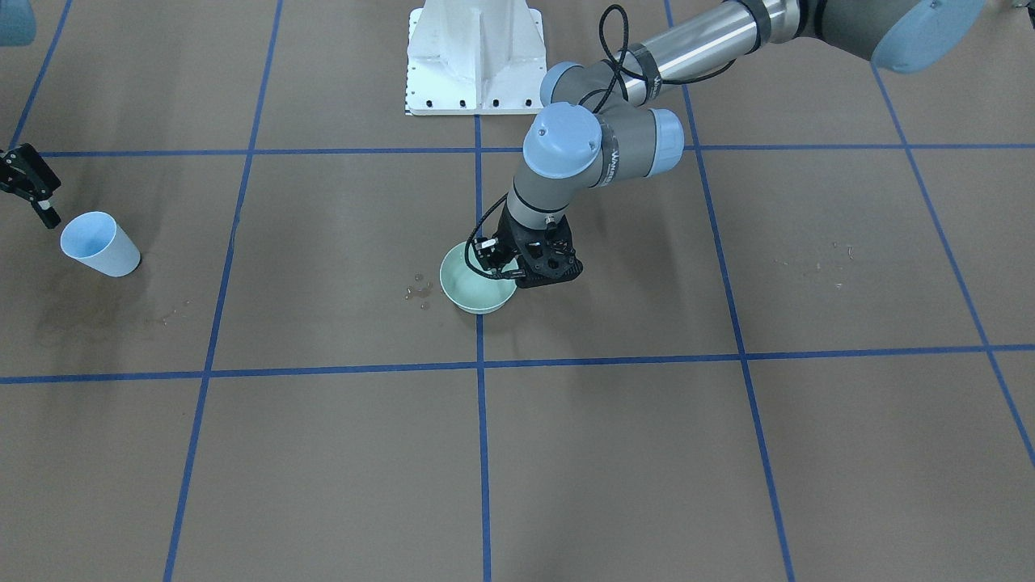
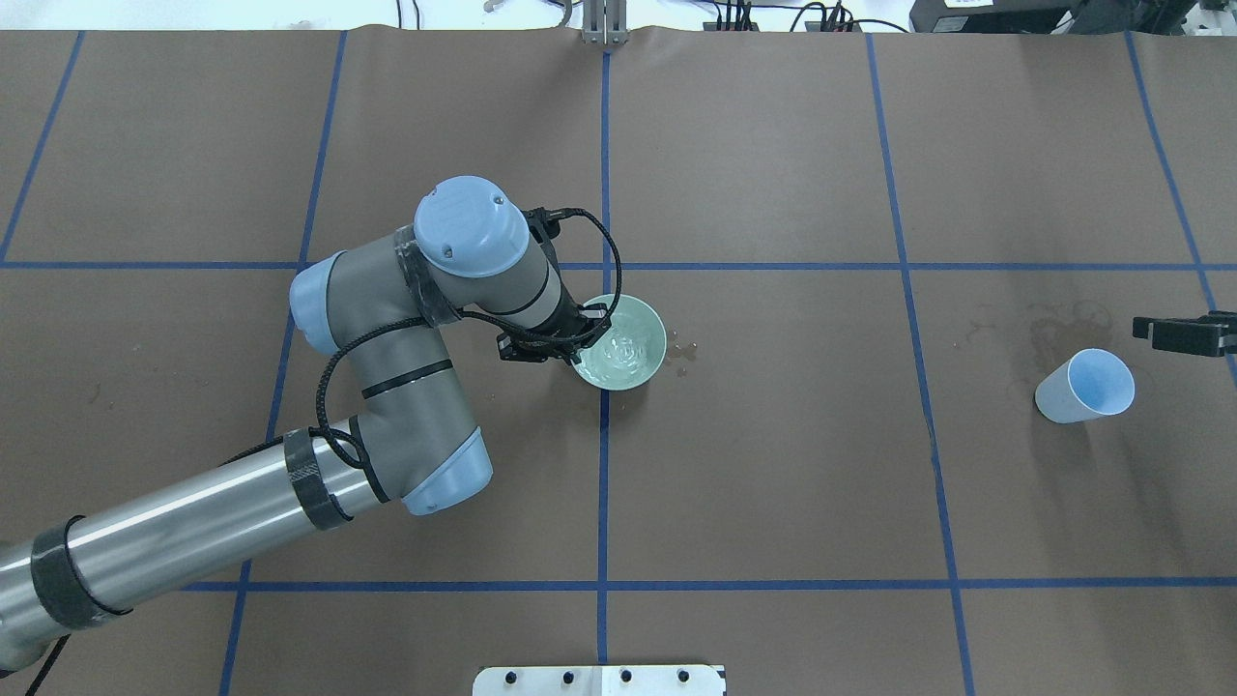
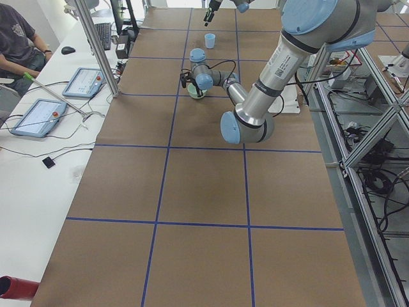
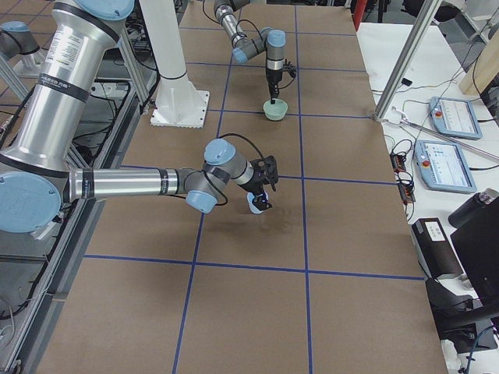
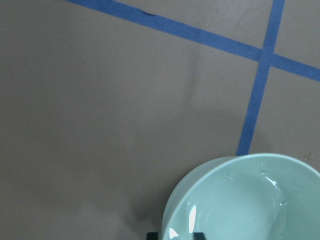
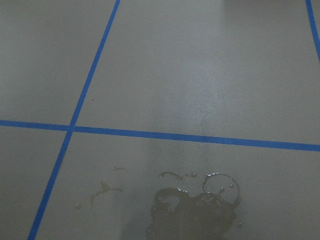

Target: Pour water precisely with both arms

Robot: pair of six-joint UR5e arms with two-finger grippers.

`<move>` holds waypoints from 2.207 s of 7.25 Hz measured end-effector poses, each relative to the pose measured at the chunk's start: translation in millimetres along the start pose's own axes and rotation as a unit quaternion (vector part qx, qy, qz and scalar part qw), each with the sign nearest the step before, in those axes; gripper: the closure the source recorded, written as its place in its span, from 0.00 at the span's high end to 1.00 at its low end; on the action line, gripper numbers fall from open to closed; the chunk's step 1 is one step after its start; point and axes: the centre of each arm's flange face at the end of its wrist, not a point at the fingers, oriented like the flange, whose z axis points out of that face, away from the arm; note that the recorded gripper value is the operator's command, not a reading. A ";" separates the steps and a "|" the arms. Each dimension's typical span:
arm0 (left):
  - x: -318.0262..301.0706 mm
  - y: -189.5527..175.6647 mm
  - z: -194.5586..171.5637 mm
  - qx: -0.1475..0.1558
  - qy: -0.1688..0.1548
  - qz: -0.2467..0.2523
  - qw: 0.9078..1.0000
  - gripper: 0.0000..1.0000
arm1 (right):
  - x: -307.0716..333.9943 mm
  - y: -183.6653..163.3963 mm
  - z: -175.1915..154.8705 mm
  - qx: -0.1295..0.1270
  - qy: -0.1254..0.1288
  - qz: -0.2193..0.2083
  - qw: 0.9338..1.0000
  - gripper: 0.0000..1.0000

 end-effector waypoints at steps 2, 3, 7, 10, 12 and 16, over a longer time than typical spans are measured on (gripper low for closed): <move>-46.6 -20.5 -38.7 -0.009 0.014 0.005 1.000 0.00 | 9.6 -27.8 -6.4 -0.013 0.003 -0.008 1.000 1.00; -93.5 -29.2 -58.2 -0.016 0.016 0.022 1.000 0.00 | 16.0 -44.0 -11.6 -0.021 0.005 -0.013 1.000 1.00; -346.1 -63.9 -113.1 -0.014 -0.037 0.127 0.991 0.00 | 41.5 -77.6 -22.4 -0.037 0.024 -0.024 0.999 1.00; -489.6 -90.3 -134.5 -0.026 -0.088 0.173 0.981 0.00 | 42.2 -76.7 -24.2 -0.048 0.009 -0.022 0.999 1.00; -528.8 -101.3 -136.4 -0.038 -0.094 0.181 0.978 0.37 | 42.2 -76.5 -25.3 -0.050 0.006 -0.022 0.999 1.00; -542.7 -110.8 -147.3 -0.029 -0.096 0.175 0.980 1.00 | 44.2 -75.6 -23.9 -0.052 0.008 -0.020 0.998 1.00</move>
